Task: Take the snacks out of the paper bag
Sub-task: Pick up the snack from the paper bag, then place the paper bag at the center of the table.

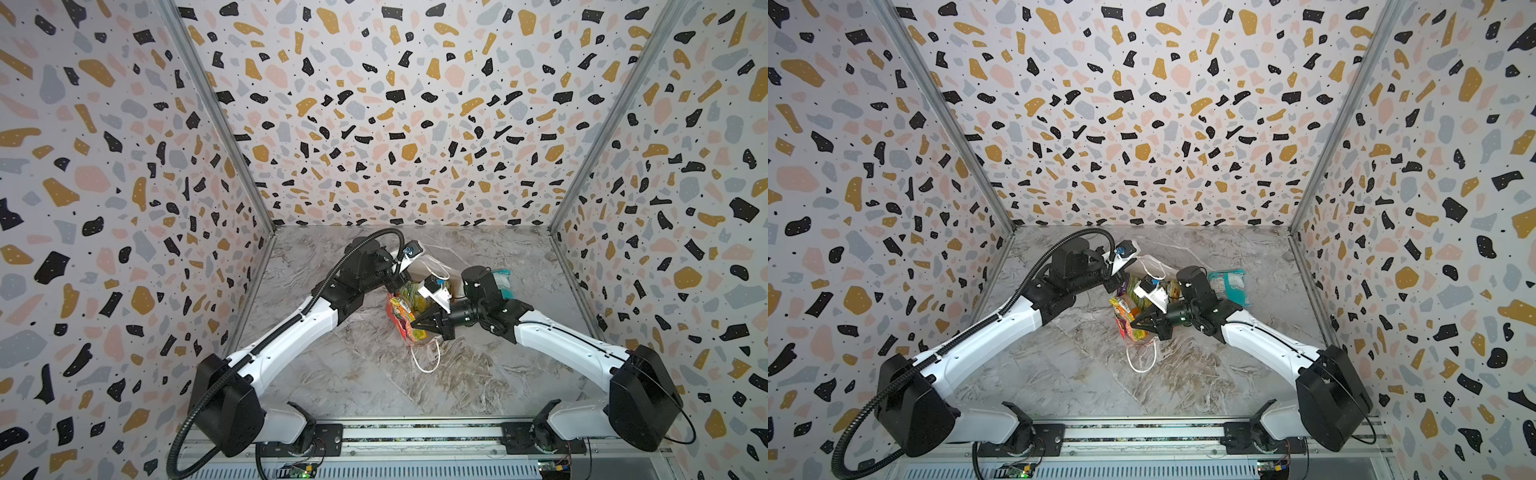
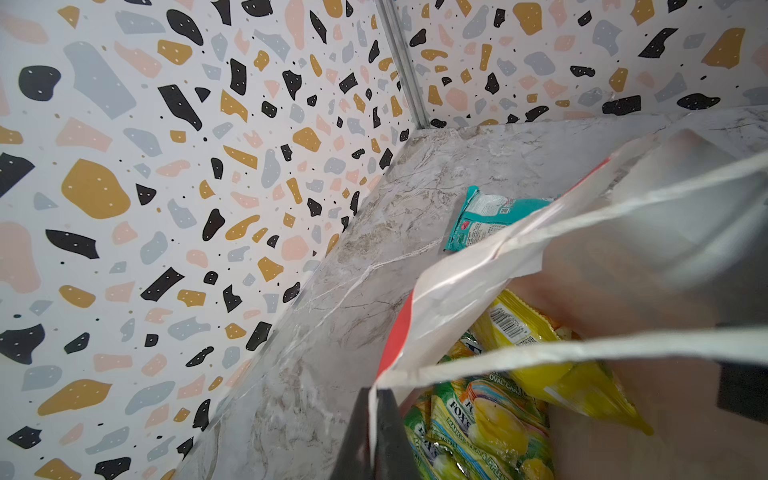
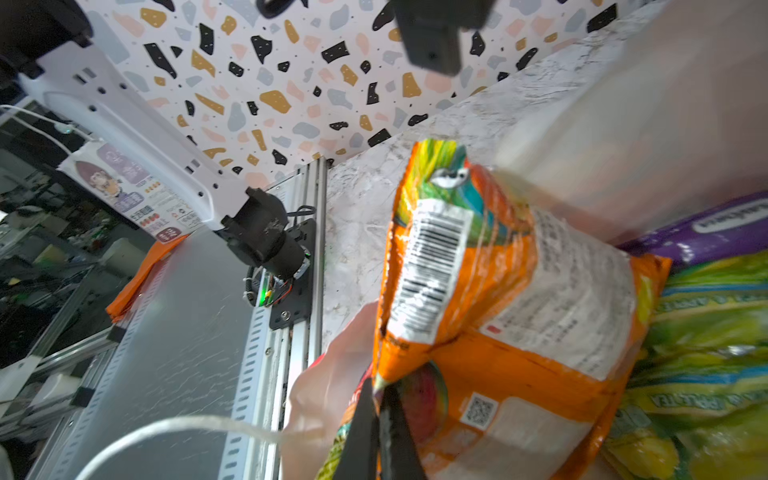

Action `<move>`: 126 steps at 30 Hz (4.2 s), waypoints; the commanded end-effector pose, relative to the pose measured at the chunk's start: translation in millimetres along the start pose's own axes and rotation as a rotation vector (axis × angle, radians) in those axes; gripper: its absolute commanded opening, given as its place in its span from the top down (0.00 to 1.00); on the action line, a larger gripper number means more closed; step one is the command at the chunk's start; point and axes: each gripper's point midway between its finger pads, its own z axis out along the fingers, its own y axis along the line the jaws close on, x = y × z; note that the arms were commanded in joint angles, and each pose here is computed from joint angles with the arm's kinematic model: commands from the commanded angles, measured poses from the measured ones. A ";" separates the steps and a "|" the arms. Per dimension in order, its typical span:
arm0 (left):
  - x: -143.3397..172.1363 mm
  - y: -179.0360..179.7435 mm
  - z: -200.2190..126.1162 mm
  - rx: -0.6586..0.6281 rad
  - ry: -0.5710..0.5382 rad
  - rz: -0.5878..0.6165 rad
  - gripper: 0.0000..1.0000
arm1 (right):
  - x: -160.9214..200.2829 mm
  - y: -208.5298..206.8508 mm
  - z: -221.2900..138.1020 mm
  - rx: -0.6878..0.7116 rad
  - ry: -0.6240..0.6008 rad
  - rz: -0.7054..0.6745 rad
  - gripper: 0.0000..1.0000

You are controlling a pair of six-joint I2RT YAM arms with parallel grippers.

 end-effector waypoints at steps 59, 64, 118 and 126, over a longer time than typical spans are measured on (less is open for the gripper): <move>-25.1 44.8 -25.2 -0.256 -0.101 0.010 1.00 | -152.3 45.2 -113.5 -0.237 -0.362 0.209 1.00; -23.8 55.8 -28.9 -0.324 -0.100 -0.012 1.00 | -137.1 7.1 -99.9 -0.172 -0.350 0.526 1.00; -28.1 85.9 -36.8 -0.489 -0.129 -0.071 1.00 | -207.4 117.6 -182.5 -0.123 -0.432 0.022 1.00; -34.9 97.2 -22.9 -0.467 -0.119 -0.023 1.00 | -208.5 18.6 -277.7 0.420 -0.721 0.176 1.00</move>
